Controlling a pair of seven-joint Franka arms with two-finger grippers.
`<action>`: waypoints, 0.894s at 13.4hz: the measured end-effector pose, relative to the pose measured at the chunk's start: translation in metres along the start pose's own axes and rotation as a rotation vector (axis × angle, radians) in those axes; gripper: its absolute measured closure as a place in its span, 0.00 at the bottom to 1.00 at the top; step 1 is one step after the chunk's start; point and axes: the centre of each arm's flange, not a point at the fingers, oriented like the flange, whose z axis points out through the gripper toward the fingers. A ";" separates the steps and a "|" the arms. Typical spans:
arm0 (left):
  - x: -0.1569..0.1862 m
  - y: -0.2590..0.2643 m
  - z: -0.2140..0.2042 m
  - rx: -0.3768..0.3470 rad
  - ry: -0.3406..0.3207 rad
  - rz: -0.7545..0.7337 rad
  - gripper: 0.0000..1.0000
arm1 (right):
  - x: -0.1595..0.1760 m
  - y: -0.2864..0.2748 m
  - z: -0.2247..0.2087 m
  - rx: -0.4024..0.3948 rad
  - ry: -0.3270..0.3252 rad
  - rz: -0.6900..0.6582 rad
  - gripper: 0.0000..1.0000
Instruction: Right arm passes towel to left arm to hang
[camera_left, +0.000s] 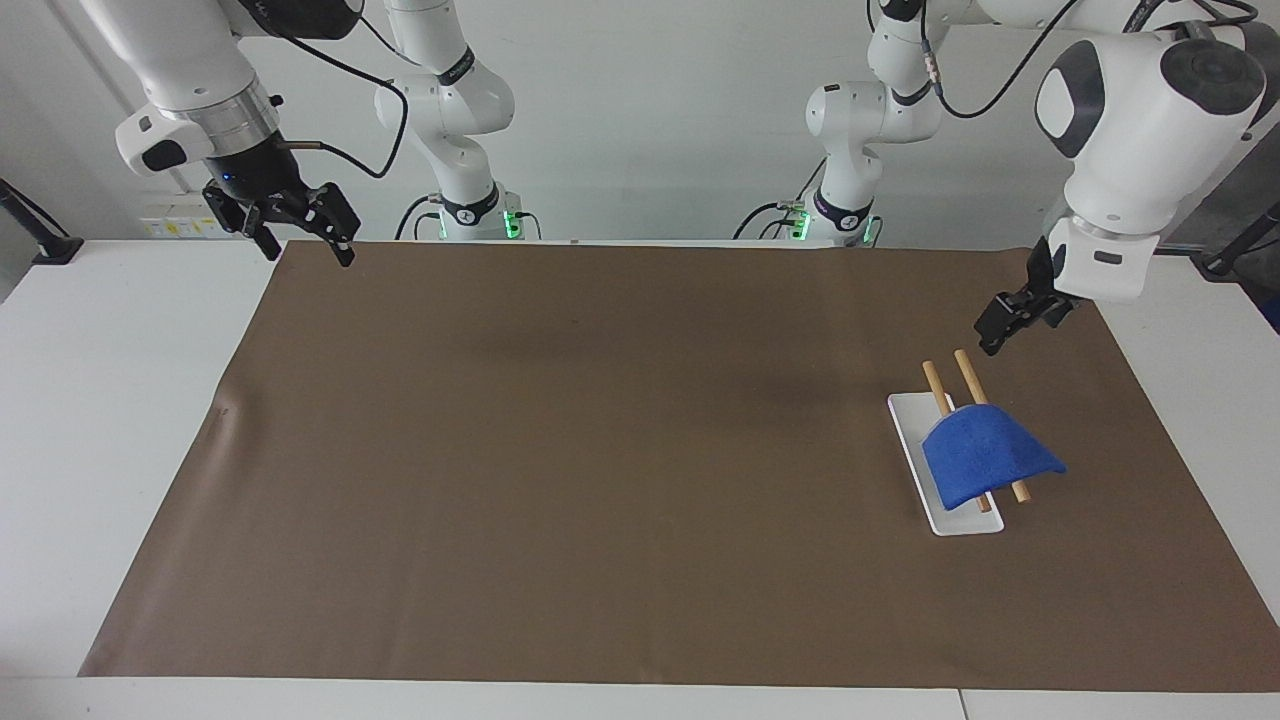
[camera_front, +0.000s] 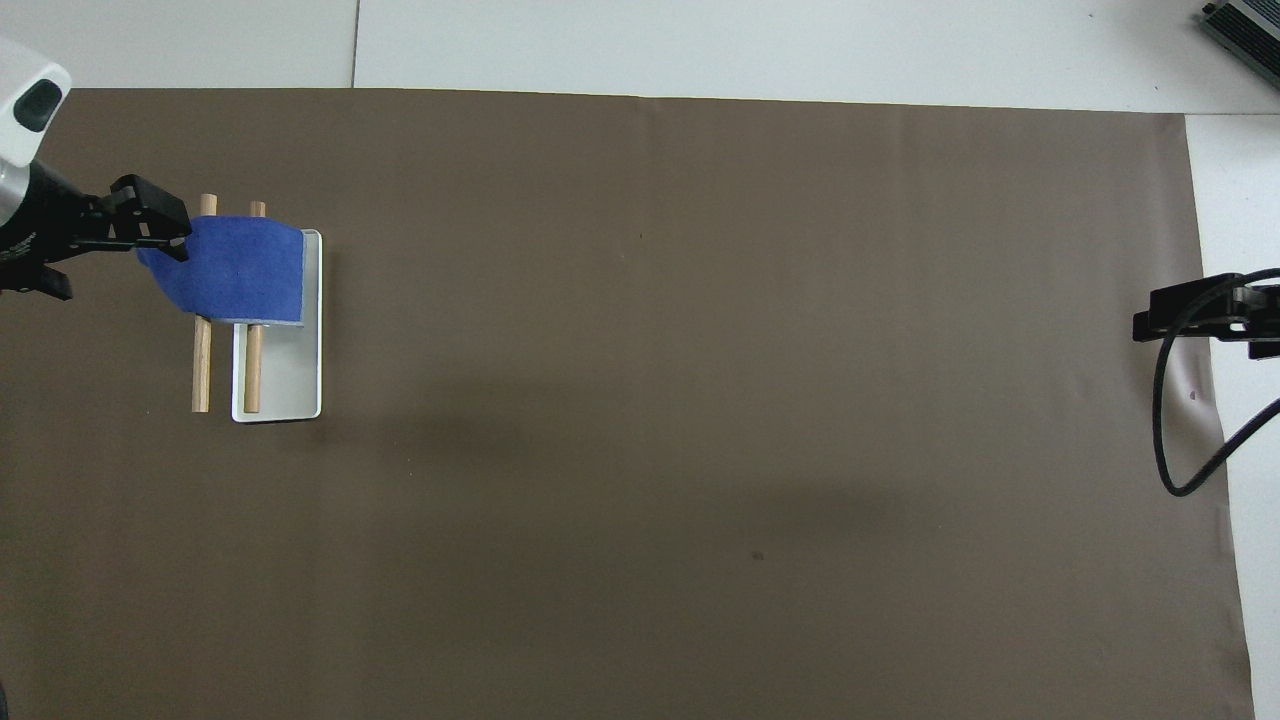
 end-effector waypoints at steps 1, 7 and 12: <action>-0.007 -0.001 -0.012 -0.008 0.010 0.027 0.00 | 0.000 0.001 0.000 0.000 0.000 0.001 0.00; -0.035 -0.006 -0.056 -0.034 0.069 0.091 0.00 | -0.001 0.000 0.003 -0.001 -0.013 0.000 0.00; -0.035 -0.006 -0.050 -0.033 0.058 0.092 0.00 | -0.001 0.005 0.005 -0.035 -0.014 -0.018 0.00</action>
